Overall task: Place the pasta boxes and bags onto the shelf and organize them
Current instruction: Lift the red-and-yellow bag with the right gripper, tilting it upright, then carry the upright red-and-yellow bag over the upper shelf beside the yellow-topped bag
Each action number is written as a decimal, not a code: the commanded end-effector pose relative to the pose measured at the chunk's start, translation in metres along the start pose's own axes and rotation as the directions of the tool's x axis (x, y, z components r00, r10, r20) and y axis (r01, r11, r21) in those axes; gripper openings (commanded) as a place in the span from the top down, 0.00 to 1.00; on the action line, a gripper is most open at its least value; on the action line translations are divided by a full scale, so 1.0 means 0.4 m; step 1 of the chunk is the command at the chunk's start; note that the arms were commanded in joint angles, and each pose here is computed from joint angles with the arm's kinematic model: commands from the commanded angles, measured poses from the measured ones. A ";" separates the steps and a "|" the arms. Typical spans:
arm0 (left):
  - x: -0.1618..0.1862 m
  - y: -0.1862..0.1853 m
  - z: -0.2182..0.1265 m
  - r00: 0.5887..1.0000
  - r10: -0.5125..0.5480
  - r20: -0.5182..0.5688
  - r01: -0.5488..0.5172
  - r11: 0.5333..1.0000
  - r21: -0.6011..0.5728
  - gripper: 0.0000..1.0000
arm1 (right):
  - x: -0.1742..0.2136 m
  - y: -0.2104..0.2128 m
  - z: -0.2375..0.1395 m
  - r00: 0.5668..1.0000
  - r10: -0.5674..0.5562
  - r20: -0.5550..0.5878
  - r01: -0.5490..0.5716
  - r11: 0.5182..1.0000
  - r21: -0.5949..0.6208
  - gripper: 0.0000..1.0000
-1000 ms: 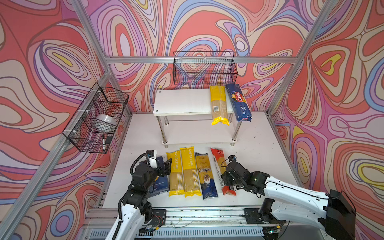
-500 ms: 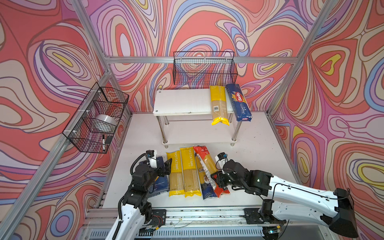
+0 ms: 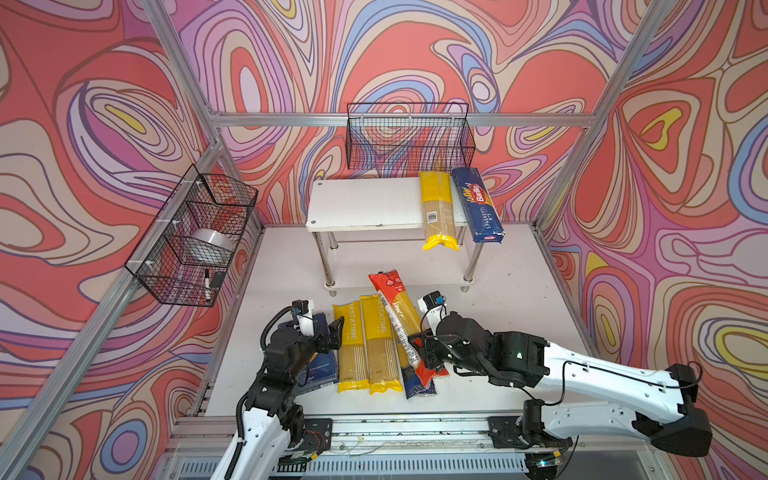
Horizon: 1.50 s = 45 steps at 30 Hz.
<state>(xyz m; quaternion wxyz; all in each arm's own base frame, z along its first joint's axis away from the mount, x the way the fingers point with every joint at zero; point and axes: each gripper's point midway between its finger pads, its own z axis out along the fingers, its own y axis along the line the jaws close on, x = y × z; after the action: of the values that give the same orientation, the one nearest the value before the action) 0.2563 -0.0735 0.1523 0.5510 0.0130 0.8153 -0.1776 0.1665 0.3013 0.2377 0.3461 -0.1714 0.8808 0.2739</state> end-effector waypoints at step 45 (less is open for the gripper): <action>-0.022 -0.011 -0.004 1.000 0.010 0.024 -0.011 1.000 0.014 0.00 | -0.550 0.089 -0.160 0.898 -0.100 0.429 0.045 0.989 0.138 0.80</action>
<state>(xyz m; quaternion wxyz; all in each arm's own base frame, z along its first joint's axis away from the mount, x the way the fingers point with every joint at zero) 0.2564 -0.0736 0.1511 0.5490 0.0130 0.8167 -0.1774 0.2640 0.3155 0.3884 0.5016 -0.1430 0.8325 0.1868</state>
